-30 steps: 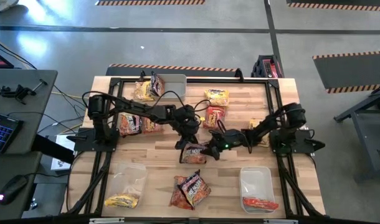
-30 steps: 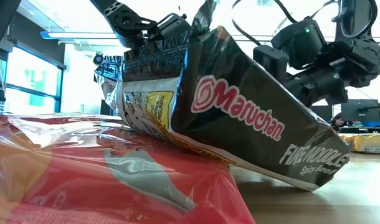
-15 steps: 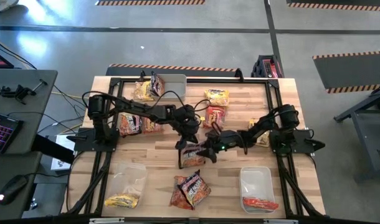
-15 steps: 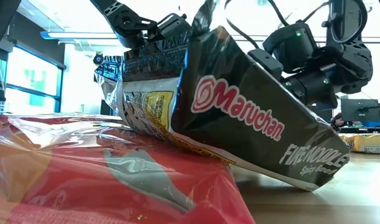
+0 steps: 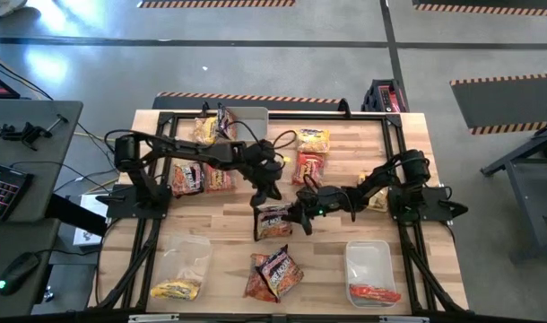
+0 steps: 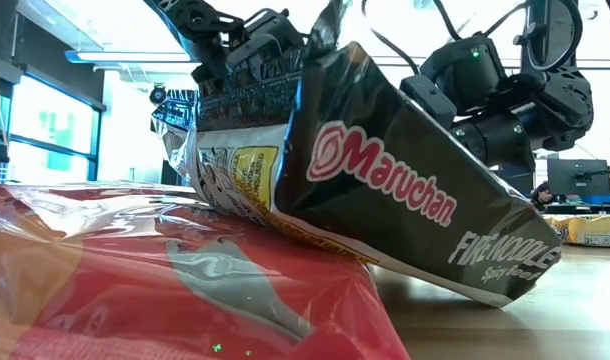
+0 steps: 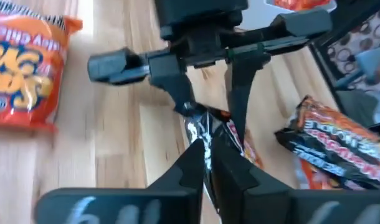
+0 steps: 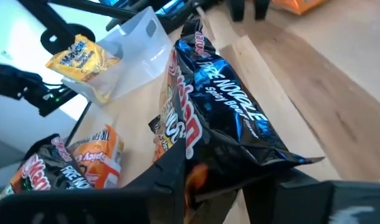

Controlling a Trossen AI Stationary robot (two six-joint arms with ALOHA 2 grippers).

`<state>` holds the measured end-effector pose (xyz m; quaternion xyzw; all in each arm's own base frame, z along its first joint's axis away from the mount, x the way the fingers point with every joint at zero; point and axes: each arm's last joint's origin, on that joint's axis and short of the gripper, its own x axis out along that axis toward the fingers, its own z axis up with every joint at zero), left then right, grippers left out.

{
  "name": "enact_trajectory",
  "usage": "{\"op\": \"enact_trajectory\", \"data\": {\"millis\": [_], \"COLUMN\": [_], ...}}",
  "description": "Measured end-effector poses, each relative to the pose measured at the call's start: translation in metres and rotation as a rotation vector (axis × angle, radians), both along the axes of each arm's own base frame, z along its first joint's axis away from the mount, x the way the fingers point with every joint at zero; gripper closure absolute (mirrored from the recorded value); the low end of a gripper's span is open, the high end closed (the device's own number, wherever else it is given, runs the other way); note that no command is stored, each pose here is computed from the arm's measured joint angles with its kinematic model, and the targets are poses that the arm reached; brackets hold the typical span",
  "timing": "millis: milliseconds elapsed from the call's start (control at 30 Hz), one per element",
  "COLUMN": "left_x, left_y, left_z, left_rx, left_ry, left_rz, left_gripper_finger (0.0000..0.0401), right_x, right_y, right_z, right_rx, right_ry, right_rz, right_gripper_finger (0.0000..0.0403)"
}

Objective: Sort Maruchan noodles
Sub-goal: Put the middle black noodle pack into the gray bin

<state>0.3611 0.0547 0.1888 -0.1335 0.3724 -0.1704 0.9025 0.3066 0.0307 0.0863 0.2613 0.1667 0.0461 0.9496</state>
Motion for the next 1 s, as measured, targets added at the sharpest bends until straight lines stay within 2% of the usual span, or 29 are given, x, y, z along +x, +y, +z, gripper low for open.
{"op": "enact_trajectory", "data": {"millis": [267,433,567,700,867,1000], "left_x": [-0.013,-0.012,-0.013,-0.013,-0.016,-0.017], "left_y": [-0.001,-0.006,-0.007,-0.007,-0.007,-0.008], "left_z": [-0.003,-0.003,-0.001,-0.001,-0.002,0.005], "left_rx": [-0.157,-0.18,-0.182,-0.202,-0.21,-0.059], "left_ry": [0.167,0.168,0.166,0.19,0.235,0.298], "left_rz": [0.023,-0.007,-0.007,0.016,0.043,0.05], "left_gripper_finger": [0.0287,0.0222,0.0185,0.0168,0.0168,0.0168], "right_x": [0.001,0.003,0.008,0.015,0.026,0.033], "right_y": [-0.008,-0.016,-0.02,-0.022,-0.025,-0.026], "right_z": [0.002,0.003,0.006,0.009,0.013,0.016], "right_rx": [-0.138,-0.208,-0.24,-0.281,-0.334,-0.369], "right_ry": [-0.05,-0.074,-0.092,-0.107,-0.096,-0.092], "right_rz": [0.053,0.087,0.125,0.149,0.161,0.171], "right_gripper_finger": [0.0312,0.0312,0.0312,0.0312,0.0312,0.0312]}}
